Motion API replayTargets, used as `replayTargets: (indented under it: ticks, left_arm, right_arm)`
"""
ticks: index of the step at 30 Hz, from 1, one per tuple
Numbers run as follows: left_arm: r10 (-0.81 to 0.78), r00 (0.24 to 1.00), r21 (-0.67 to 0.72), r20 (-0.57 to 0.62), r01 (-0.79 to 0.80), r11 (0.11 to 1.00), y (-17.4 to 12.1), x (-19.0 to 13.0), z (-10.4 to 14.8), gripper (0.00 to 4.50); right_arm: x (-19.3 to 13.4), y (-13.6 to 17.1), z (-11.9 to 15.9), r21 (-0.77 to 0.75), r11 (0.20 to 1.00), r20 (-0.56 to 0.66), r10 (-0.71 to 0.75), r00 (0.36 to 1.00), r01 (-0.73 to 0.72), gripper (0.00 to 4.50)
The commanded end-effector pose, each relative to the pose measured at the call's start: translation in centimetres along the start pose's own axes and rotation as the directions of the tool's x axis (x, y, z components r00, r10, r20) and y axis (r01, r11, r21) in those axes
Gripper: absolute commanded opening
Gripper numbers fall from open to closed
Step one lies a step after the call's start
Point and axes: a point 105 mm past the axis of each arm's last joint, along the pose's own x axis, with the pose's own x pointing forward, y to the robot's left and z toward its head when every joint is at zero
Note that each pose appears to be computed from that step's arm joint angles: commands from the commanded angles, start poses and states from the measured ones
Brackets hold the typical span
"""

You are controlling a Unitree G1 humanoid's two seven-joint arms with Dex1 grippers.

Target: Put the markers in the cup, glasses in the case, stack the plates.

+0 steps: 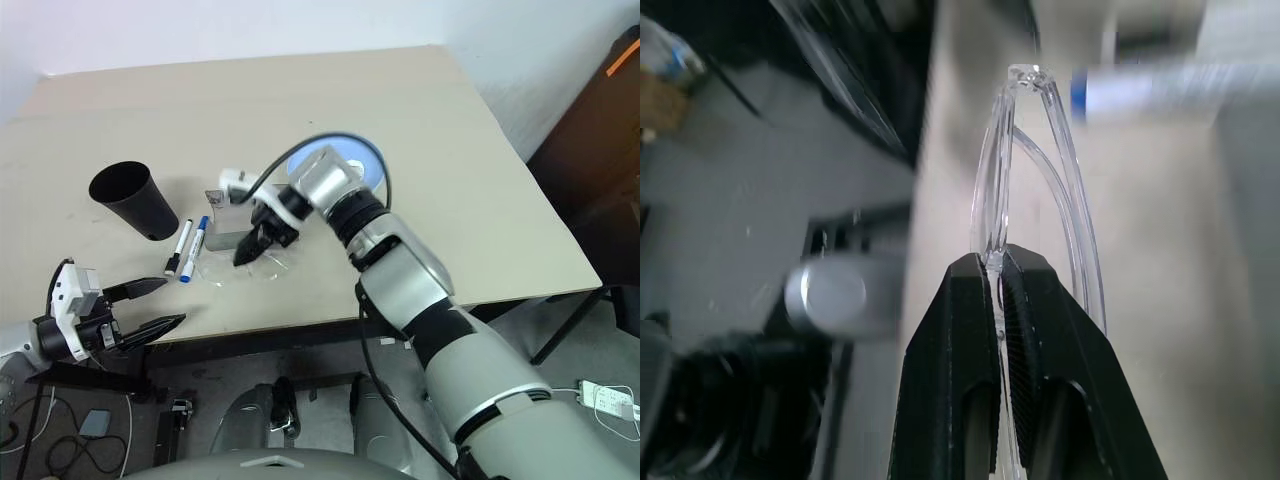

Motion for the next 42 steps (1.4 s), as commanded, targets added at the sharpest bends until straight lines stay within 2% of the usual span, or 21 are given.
replayTargets:
  ticks: [1, 7, 12, 17, 21, 29, 42]
  left_arm:
    - [-0.011, 1.0, 0.022, 0.017, 0.011, 1.0, -0.1, 0.3, 0.5, 4.5]
    - [-0.013, 1.0, 0.025, 0.024, 0.012, 1.0, -0.1, 0.6, 0.7, 4.5]
    - [-0.009, 1.0, 0.029, 0.029, 0.008, 1.0, -0.2, 0.7, 0.9, 4.5]
    - [0.003, 0.999, 0.035, 0.032, -0.004, 0.999, -0.5, 0.7, 1.4, 4.5]
    - [0.013, 0.999, 0.034, 0.034, -0.014, 0.999, -0.7, 0.6, 1.6, 4.5]
    - [0.023, 0.999, 0.03, 0.038, -0.025, 0.999, -0.8, 0.7, 1.9, 4.5]
    - [0.037, 0.999, 0.025, 0.032, -0.038, 0.999, -1.1, 0.0, 1.3, 4.5]
  right_arm:
    - [-1.6, 0.5, 3.3, -0.095, 0.995, 0.123, -0.005, 0.992, 0.017, 0.04]
    - [-2.4, -2.4, 4.6, -0.14, 0.957, 0.229, -0.217, 0.949, 0.253, 0.04]
    - [-1.7, -4.1, 4.2, -0.157, 0.912, 0.234, -0.338, 0.912, 0.378, 0.04]
    - [-1.0, -5.5, 3.0, -0.264, 0.841, 0.19, -0.434, 0.88, 0.472, 0.04]
    - [-0.5, -5.9, 1.8, -0.311, 0.826, 0.113, -0.458, 0.882, 0.469, 0.04]
    - [0.5, -6.1, 0.6, -0.304, 0.837, 0.063, -0.46, 0.886, 0.456, 0.04]
    - [2.4, -5.8, -2.8, -0.283, 0.892, -0.086, -0.389, 0.917, 0.352, 0.04]
